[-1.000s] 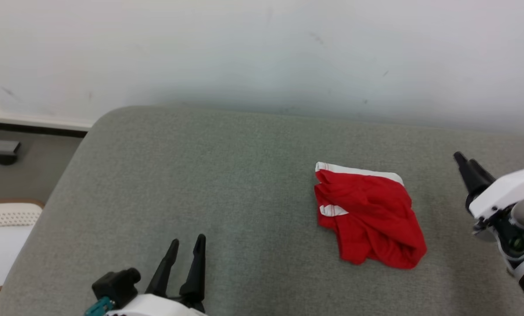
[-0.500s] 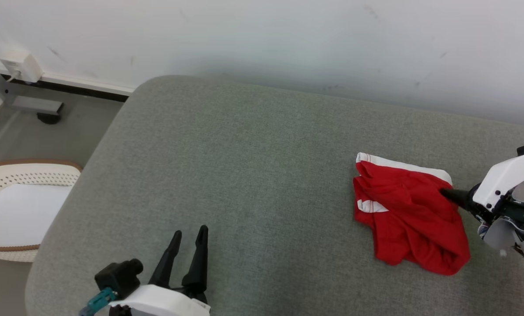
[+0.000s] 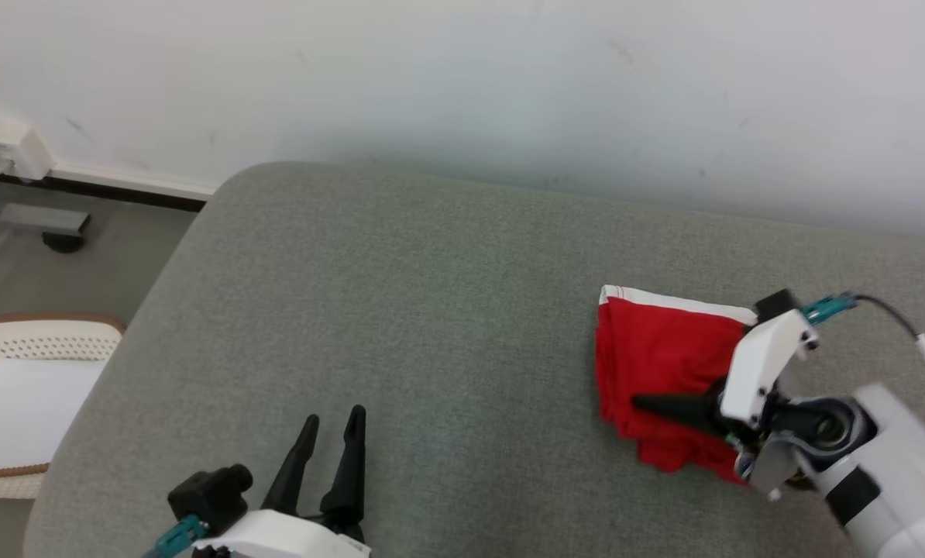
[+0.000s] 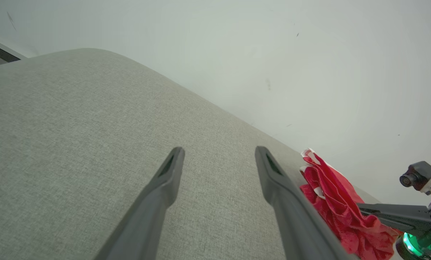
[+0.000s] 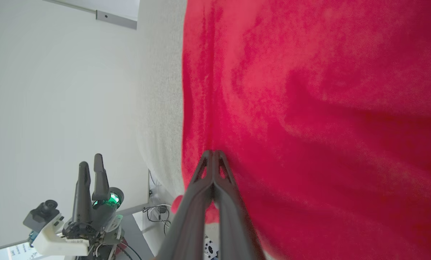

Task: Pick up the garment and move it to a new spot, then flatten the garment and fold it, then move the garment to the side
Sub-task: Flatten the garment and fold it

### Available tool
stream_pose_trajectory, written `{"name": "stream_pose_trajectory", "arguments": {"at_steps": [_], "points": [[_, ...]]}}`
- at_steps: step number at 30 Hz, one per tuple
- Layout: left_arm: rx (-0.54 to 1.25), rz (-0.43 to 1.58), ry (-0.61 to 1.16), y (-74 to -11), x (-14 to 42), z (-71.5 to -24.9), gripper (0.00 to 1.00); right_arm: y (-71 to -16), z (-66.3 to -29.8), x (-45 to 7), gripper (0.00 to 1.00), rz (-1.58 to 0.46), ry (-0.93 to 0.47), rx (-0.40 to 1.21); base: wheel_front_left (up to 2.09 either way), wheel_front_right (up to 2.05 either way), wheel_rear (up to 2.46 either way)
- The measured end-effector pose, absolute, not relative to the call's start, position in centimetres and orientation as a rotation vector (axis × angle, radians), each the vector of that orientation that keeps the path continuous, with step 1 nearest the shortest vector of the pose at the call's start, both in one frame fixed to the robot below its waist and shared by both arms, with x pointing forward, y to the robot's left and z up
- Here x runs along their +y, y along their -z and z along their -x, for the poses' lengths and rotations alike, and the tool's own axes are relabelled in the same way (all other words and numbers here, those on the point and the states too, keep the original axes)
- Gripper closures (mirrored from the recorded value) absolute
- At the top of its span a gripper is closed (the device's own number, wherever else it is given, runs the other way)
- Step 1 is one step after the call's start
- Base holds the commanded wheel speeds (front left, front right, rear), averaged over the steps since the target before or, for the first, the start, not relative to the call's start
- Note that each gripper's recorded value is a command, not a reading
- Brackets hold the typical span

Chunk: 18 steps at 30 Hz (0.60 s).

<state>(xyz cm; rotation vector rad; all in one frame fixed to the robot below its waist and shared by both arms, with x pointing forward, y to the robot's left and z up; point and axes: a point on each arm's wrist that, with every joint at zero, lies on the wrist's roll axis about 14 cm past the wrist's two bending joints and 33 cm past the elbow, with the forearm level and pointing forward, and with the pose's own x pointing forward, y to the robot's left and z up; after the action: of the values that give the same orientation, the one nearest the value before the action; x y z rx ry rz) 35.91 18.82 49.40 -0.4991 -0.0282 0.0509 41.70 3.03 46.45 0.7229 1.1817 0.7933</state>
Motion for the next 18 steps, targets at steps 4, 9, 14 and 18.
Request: {"name": "stream_pose_trajectory", "arguments": {"at_steps": [4,9,14,18], "points": [[-0.026,0.503,-0.036,-49.4,18.3,-35.9,0.00,-45.5,-38.1,4.3,1.00,-0.659,-0.874,1.241,0.00,0.00,0.00],[-0.035,0.504,-0.016,-49.8,17.7,-36.1,0.00,-46.9,-36.9,5.2,1.00,-0.643,-0.939,1.176,0.00,0.00,0.00],[-0.053,0.498,0.004,-50.5,17.4,-36.5,0.00,-50.7,-37.8,4.5,1.00,-0.671,-0.978,1.010,0.00,0.00,0.00],[-0.077,0.489,0.028,-51.5,17.0,-36.9,0.00,-54.2,-39.3,2.4,0.51,-0.677,-0.952,0.808,0.00,0.00,0.00]]}}
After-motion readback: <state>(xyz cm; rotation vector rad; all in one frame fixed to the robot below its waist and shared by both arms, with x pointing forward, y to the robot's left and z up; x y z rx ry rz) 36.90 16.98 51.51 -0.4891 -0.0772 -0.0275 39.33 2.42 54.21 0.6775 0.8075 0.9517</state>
